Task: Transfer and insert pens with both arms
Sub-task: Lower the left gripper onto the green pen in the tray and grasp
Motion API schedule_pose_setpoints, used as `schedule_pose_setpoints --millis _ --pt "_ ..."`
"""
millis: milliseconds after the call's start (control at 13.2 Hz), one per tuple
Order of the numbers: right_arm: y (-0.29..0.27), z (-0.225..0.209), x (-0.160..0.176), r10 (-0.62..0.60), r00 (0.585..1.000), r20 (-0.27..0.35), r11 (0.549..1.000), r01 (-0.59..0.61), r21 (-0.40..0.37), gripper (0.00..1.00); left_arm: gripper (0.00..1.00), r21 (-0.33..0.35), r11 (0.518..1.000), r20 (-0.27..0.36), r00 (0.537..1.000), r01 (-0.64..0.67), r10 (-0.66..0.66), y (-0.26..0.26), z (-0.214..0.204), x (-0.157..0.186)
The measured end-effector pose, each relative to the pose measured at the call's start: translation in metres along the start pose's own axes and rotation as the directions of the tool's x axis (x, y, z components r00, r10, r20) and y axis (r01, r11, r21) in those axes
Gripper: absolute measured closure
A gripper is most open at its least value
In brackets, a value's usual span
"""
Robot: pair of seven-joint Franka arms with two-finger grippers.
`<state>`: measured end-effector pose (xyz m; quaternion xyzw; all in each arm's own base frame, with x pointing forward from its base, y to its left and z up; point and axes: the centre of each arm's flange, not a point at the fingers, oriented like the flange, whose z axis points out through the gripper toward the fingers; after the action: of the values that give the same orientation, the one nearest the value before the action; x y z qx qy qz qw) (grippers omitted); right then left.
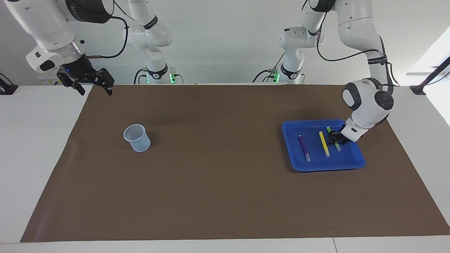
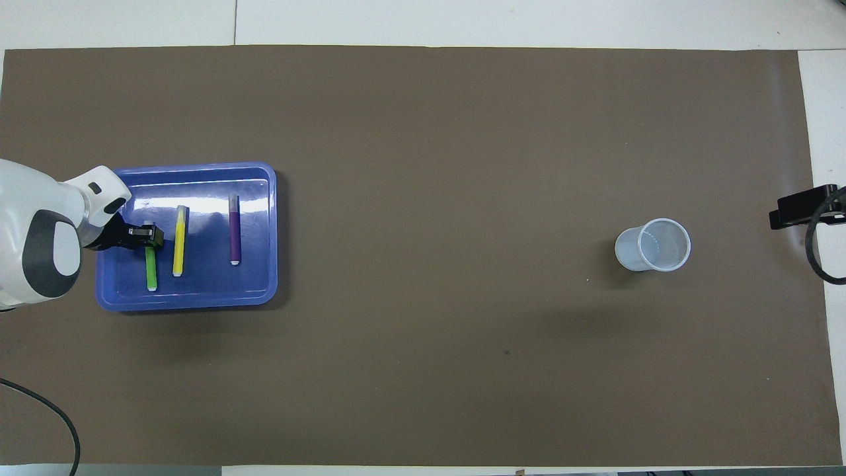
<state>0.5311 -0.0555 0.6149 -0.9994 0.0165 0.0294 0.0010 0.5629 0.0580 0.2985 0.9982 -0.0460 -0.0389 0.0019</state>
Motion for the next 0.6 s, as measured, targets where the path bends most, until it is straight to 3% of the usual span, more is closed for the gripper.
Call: schedule_pose_setpoints --millis 76,151,302,605 --pt "0.0000 0.0000 0.0000 0.000 1.000 0.000 1.000 0.000 0.000 0.00 0.52 0.000 1.000 0.000 1.000 0.000 0.000 0.0000 0.0001 0.0000" --pt "0.0000 0.0000 0.0000 0.000 1.000 0.000 1.000 0.000 0.000 0.00 0.59 -0.001 1.000 -0.002 1.000 -0.001 0.001 0.0012 -0.0010 0.0005" --pt "0.0000 0.0000 0.0000 0.000 1.000 0.000 1.000 0.000 0.000 0.00 0.83 -0.001 1.000 -0.004 1.000 -0.004 0.004 0.0025 -0.0019 0.0012" --pt "0.0000 0.0000 0.0000 0.000 1.000 0.000 1.000 0.000 0.000 0.00 0.83 -0.001 1.000 -0.004 1.000 -0.004 0.004 0.0024 -0.0019 0.0012"
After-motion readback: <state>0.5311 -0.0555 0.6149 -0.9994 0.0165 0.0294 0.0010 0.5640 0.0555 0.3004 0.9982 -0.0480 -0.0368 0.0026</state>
